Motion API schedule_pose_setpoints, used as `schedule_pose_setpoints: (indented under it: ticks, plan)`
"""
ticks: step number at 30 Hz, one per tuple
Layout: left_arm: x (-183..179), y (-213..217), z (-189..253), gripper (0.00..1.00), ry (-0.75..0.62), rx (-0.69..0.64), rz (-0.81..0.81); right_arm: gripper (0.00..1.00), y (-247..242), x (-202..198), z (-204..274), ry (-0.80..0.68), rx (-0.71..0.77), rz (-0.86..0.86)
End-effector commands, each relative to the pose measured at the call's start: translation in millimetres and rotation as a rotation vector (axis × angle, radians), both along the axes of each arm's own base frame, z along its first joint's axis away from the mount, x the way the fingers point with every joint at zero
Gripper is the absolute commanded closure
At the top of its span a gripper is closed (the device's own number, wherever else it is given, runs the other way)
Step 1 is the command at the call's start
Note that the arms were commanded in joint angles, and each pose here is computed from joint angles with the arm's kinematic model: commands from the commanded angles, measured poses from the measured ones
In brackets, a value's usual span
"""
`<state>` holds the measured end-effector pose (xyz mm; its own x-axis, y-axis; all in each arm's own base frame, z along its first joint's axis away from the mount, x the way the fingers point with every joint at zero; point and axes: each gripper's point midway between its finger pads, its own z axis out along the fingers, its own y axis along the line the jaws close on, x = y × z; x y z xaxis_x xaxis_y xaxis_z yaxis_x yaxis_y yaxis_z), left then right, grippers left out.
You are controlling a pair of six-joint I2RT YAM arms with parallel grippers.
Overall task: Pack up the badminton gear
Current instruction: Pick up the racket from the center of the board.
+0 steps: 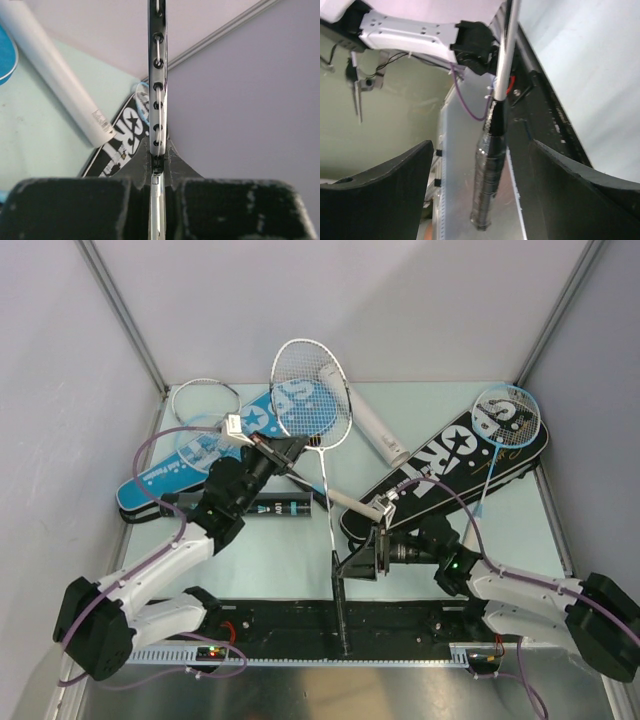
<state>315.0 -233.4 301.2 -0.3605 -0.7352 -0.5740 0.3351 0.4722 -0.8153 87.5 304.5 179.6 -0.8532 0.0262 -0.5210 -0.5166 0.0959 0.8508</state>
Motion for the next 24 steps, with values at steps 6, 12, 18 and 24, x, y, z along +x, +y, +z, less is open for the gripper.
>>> schedule_pose_setpoints:
  ticks: [6,12,18,24]
  plan:
    - [-19.6,4.2,71.0,1.0,-0.227,-0.2,-0.04,0.31,16.0,-28.2,56.2,-0.043,0.273,0.167]
    - [-24.9,8.9,77.9,1.0,-0.262,-0.227,-0.035,0.85,15.5,-24.2,62.7,0.015,0.356,0.146]
    - [-23.7,0.8,50.8,0.31,-0.227,-0.114,-0.063,1.0,-11.3,8.7,71.7,0.05,0.427,-0.073]
    - [-30.8,1.4,2.7,0.18,-0.145,0.106,-0.088,1.0,-46.5,52.6,60.0,0.091,0.354,-0.366]
